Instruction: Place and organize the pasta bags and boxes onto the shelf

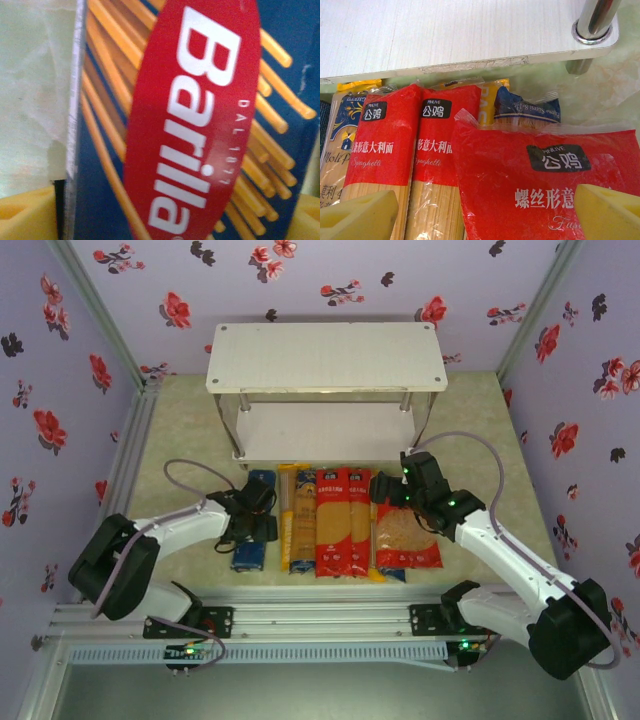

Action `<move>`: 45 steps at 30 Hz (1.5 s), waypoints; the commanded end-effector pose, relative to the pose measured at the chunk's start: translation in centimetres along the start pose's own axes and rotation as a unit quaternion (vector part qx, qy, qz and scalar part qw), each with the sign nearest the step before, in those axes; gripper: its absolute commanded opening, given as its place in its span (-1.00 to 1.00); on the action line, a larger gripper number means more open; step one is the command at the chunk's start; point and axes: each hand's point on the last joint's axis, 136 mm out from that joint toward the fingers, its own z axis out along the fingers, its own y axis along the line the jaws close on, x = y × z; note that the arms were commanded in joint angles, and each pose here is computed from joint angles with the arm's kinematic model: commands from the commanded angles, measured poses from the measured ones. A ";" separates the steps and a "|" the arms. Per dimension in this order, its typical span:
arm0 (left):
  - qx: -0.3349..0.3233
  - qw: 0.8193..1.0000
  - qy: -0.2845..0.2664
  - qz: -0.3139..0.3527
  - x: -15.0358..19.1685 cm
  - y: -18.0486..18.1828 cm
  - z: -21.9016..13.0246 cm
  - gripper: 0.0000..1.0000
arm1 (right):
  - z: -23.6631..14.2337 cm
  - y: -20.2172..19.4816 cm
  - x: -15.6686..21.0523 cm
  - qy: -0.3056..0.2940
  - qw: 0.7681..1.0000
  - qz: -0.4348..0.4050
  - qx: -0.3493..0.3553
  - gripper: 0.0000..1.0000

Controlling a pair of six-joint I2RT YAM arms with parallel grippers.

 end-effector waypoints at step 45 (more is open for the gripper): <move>0.148 0.969 -0.193 0.043 -18.5 -5.3 -12.3 -0.86 | -0.3 1.8 -3.1 -0.033 0.999 -0.009 -0.016 0.84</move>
